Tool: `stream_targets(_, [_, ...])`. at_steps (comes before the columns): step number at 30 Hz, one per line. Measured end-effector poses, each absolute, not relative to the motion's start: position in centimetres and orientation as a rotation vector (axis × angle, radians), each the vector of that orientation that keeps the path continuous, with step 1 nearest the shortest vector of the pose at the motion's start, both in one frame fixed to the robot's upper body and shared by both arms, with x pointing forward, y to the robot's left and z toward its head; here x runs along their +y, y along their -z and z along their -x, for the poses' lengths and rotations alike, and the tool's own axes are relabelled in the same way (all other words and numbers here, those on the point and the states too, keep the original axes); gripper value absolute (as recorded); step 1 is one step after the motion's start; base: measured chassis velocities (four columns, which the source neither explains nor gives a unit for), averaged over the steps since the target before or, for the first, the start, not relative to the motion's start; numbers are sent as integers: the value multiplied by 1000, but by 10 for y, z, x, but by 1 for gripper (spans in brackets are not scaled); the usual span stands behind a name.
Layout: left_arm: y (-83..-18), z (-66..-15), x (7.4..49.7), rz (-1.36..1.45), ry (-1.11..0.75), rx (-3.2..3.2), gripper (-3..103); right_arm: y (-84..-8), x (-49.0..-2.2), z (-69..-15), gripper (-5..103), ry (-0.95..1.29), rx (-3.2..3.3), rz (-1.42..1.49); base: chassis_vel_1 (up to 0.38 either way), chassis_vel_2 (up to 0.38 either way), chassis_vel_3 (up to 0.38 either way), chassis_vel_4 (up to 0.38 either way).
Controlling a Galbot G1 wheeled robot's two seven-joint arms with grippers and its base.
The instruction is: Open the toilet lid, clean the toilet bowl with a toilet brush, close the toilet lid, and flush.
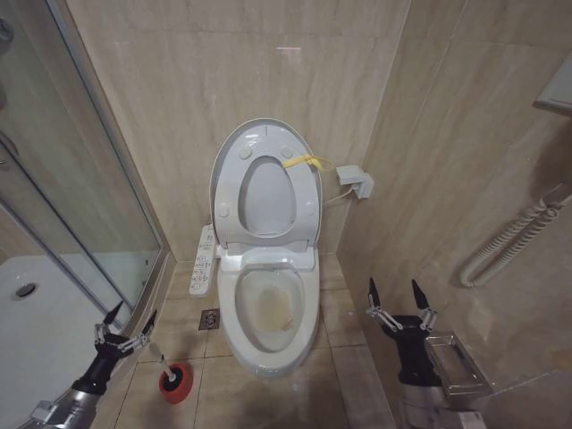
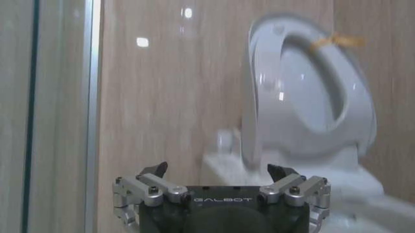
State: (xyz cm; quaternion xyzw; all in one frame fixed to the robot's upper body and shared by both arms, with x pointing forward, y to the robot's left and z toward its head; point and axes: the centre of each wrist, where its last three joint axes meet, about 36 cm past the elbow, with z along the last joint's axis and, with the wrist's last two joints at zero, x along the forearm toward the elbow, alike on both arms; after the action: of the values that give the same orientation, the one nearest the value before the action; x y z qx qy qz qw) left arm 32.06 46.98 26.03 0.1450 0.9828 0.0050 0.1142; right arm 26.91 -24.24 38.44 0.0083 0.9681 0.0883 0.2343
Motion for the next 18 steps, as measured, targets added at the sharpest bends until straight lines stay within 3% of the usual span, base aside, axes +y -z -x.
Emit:
stream_targets(8, [-185,-320,476,-497,-31,3043,100,-376,-240,-277,100,-251,2665,-20,0,0,0,0])
stream_targets(18, [-139,-311,455,-323,6,3159,100,-370,-250,-276,100,-228,2676,-14,0,0,0,0])
